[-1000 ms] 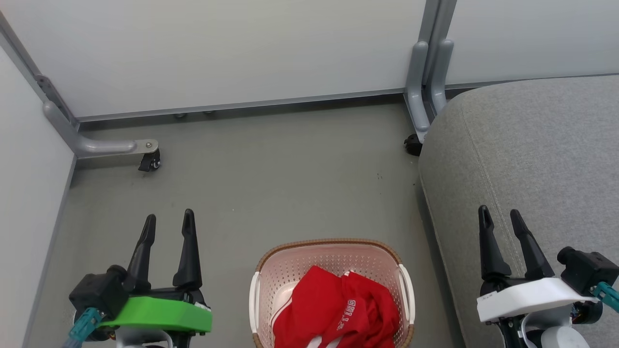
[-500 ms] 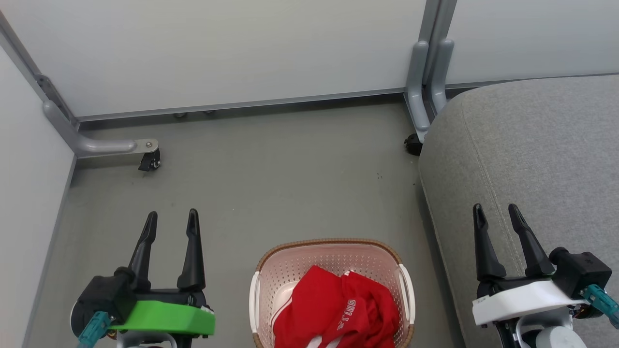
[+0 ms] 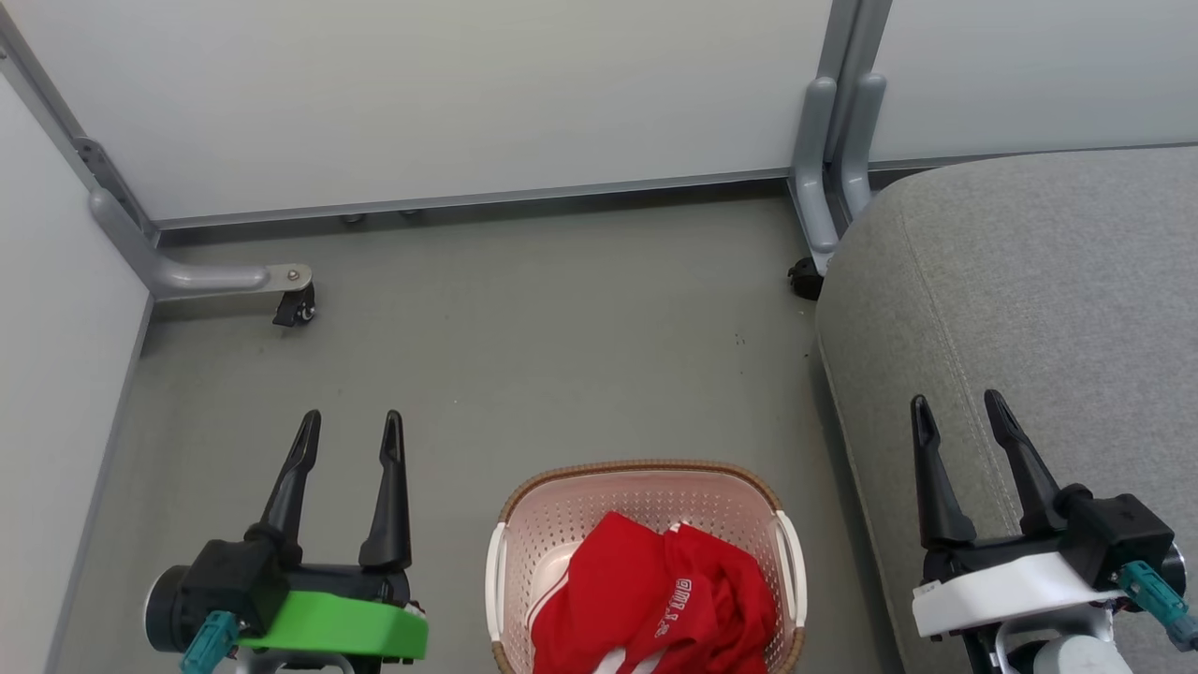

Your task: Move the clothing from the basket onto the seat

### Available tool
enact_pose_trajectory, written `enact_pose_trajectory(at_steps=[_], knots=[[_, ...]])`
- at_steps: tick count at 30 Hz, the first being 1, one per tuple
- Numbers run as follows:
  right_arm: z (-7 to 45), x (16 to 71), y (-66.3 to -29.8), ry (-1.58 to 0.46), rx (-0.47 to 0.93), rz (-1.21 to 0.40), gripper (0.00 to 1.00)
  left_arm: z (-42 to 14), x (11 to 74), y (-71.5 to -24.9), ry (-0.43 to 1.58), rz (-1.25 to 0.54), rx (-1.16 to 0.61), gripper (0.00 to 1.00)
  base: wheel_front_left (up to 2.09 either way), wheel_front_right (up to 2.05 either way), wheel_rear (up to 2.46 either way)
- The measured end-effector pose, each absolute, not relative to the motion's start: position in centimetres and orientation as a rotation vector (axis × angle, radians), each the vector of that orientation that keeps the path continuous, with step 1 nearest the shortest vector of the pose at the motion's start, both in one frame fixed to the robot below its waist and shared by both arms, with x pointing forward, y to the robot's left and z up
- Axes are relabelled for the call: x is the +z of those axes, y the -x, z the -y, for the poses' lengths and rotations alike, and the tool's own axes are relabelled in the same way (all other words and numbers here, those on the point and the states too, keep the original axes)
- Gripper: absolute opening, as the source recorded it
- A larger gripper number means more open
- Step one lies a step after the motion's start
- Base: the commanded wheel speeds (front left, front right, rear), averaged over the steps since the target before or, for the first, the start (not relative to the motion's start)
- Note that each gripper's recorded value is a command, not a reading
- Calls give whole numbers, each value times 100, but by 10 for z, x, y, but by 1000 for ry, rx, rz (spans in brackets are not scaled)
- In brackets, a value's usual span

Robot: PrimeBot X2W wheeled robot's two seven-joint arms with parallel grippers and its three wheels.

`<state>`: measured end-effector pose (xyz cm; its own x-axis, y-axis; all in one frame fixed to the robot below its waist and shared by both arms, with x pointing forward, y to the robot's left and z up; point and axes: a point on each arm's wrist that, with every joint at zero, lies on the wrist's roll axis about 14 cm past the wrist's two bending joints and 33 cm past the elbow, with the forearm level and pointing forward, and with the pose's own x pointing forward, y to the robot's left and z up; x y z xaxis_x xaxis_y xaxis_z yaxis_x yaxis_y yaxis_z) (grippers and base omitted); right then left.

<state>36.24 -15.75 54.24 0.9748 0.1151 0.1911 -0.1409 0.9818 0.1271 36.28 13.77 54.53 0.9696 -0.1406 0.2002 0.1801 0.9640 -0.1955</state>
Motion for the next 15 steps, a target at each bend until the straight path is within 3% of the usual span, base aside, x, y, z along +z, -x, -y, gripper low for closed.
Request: enact_pose_trajectory(at_steps=[15], knots=[[153,546,-363,-62,148,207,100,-131,542,-360,148,190,-189,100,0,0,0]])
